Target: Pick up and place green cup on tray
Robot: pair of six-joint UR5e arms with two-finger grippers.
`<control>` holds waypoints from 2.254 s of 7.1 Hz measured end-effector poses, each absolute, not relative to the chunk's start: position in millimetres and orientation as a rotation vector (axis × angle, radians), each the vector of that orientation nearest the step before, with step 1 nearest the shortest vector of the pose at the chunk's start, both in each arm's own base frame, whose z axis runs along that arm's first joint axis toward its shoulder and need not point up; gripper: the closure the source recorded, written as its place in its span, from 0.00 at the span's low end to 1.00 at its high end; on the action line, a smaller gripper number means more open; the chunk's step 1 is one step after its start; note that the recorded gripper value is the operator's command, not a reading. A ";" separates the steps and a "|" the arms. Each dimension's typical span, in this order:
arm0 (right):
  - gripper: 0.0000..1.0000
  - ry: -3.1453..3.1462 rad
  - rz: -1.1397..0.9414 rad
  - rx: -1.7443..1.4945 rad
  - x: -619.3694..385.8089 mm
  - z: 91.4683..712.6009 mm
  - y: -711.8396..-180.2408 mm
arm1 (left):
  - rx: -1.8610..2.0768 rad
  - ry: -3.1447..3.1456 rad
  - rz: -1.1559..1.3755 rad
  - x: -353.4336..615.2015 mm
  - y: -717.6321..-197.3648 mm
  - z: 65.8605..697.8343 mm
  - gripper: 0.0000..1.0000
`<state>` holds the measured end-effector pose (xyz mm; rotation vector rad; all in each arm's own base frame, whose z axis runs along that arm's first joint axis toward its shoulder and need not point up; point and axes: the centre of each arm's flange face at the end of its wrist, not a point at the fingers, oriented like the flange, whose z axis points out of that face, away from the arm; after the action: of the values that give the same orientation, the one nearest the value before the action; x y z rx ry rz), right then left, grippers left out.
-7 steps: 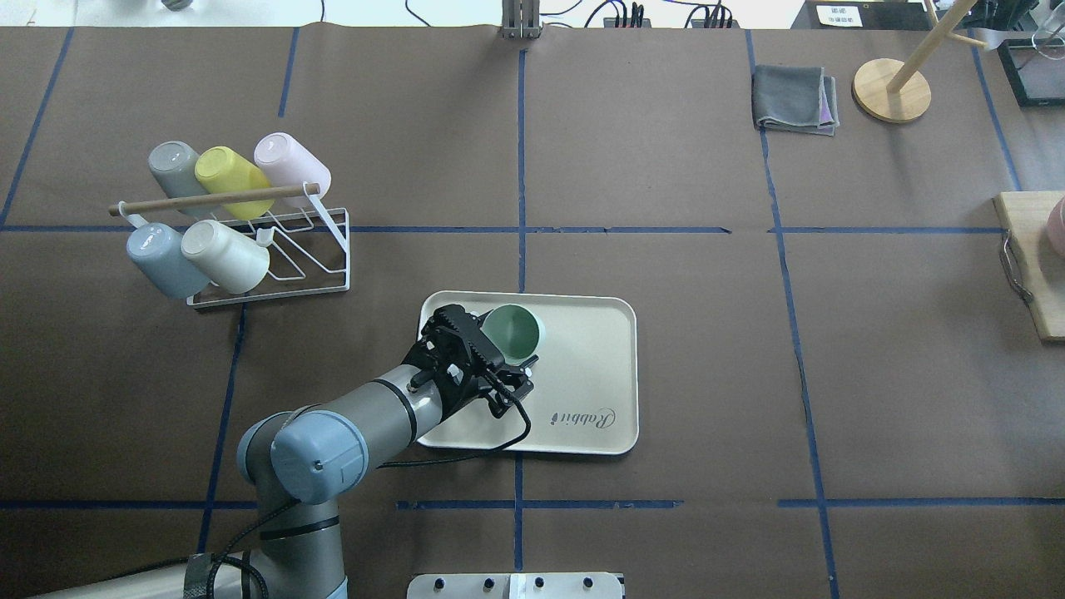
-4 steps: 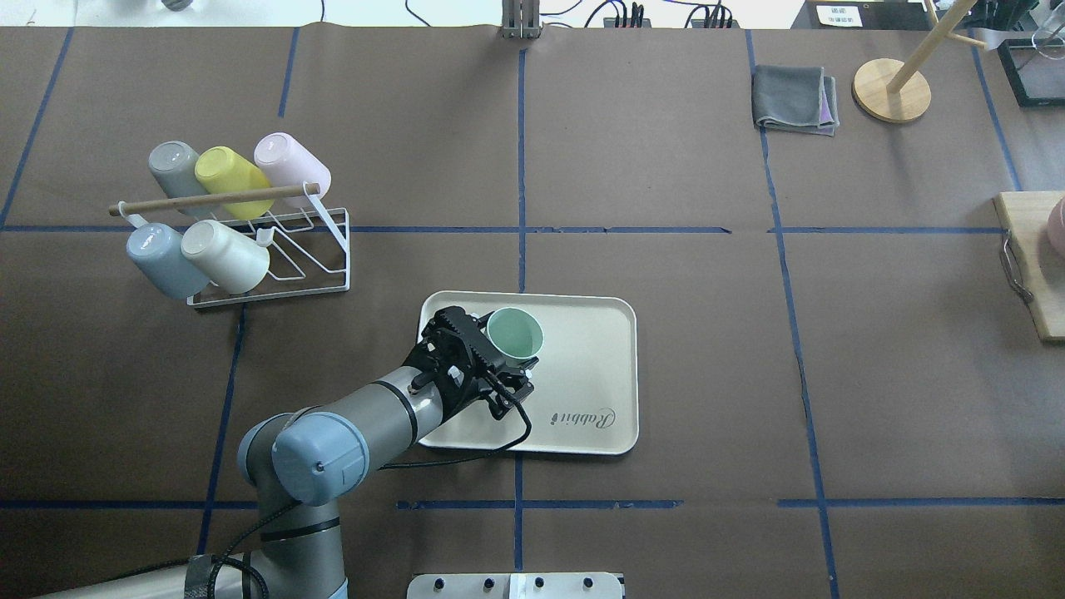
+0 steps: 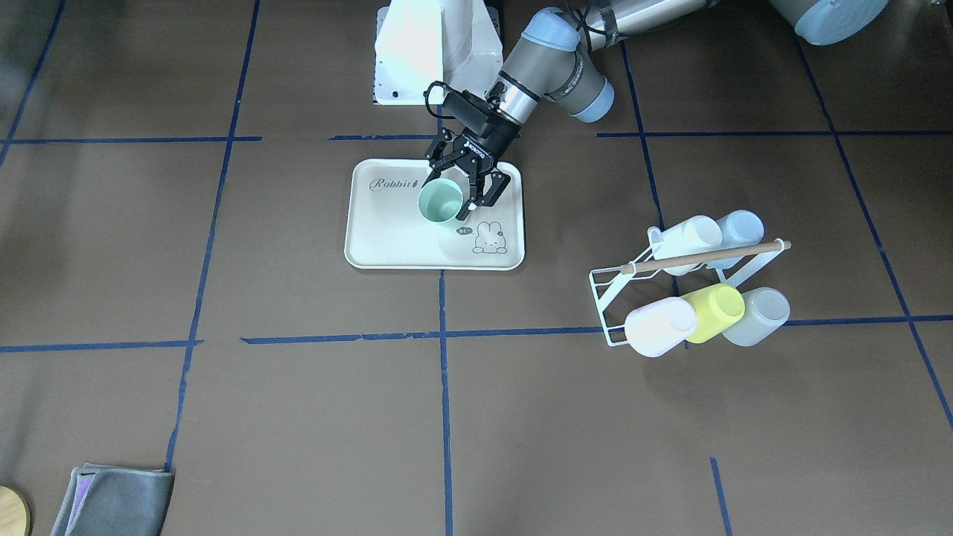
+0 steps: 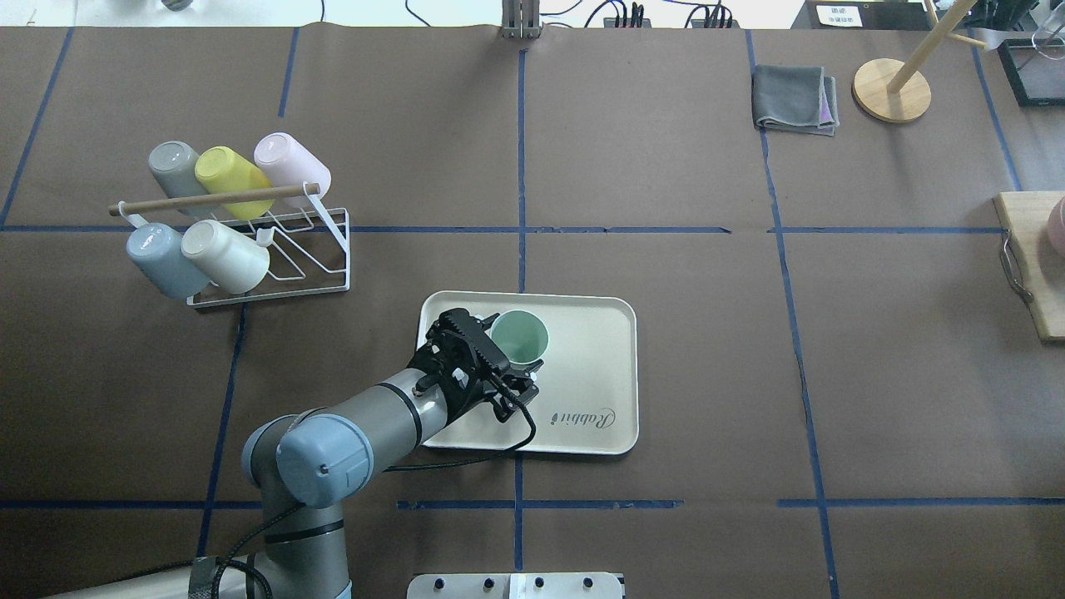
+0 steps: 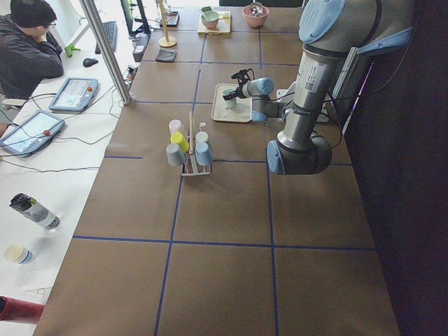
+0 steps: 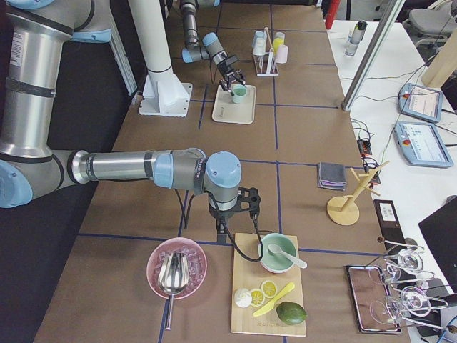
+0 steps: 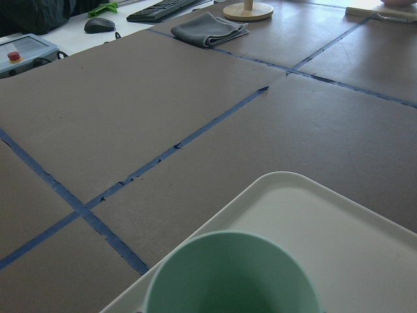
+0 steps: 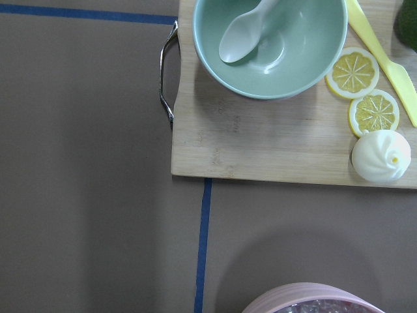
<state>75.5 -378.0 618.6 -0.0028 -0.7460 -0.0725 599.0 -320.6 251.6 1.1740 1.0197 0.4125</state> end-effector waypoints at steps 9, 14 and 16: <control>0.00 -0.745 -0.076 0.005 75.6 615.5 -380.7 | 1.300 1.042 0.441 542.2 -320.2 183.3 0.00; 0.00 -0.741 -0.080 0.012 75.9 612.8 -381.9 | 0.916 0.827 0.666 446.3 -366.0 154.5 0.00; 0.00 -0.739 -0.082 0.013 76.0 612.8 -381.9 | 0.731 0.742 0.702 361.5 -392.3 170.9 0.00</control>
<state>76.0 -381.9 612.8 0.0131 -0.7394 -0.0823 361.5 -392.3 170.9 0.7307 0.7425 0.7016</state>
